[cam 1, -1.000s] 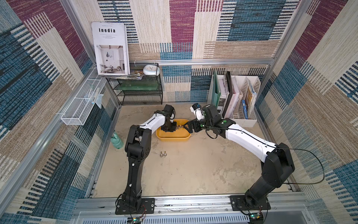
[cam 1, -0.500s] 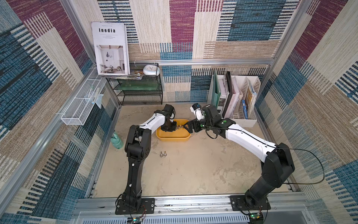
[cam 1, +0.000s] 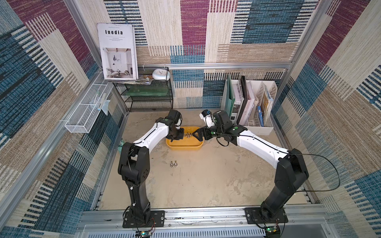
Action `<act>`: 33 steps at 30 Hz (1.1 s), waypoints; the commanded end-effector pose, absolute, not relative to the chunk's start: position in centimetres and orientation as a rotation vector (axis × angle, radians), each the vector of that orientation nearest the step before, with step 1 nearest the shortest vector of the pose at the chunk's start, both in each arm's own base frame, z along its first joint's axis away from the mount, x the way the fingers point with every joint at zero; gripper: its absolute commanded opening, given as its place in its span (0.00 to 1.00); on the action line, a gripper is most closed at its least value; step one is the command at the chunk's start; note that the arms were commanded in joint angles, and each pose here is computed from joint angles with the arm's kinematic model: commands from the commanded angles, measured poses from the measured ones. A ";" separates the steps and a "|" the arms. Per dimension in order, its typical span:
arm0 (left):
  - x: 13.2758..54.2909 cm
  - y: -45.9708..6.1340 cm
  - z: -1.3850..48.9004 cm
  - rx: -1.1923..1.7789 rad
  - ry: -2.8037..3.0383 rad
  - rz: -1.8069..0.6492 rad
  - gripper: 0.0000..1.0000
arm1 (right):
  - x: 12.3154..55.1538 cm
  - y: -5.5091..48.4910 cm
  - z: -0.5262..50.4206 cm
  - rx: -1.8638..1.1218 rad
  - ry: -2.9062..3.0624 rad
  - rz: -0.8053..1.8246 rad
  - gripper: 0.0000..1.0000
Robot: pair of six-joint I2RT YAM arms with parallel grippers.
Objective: Take out the wing nut from the storage box
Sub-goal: Pick up the wing nut from the storage box, then place the wing nut at the center of the board.
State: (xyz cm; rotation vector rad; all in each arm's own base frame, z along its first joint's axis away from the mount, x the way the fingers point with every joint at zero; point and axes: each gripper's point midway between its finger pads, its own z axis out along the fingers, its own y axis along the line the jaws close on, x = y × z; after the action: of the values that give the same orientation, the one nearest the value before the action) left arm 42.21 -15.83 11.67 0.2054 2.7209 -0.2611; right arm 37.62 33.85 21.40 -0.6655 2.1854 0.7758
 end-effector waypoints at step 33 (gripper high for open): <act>28.0 -9.4 5.6 -0.103 2.905 -0.133 0.00 | 35.6 36.6 22.2 -0.766 2.128 0.926 0.99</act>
State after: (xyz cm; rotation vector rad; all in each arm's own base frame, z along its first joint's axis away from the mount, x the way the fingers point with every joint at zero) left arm 28.00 -9.68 5.77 -0.0948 2.8958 -0.1626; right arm 35.38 36.57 21.24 -0.7745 2.1648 0.9297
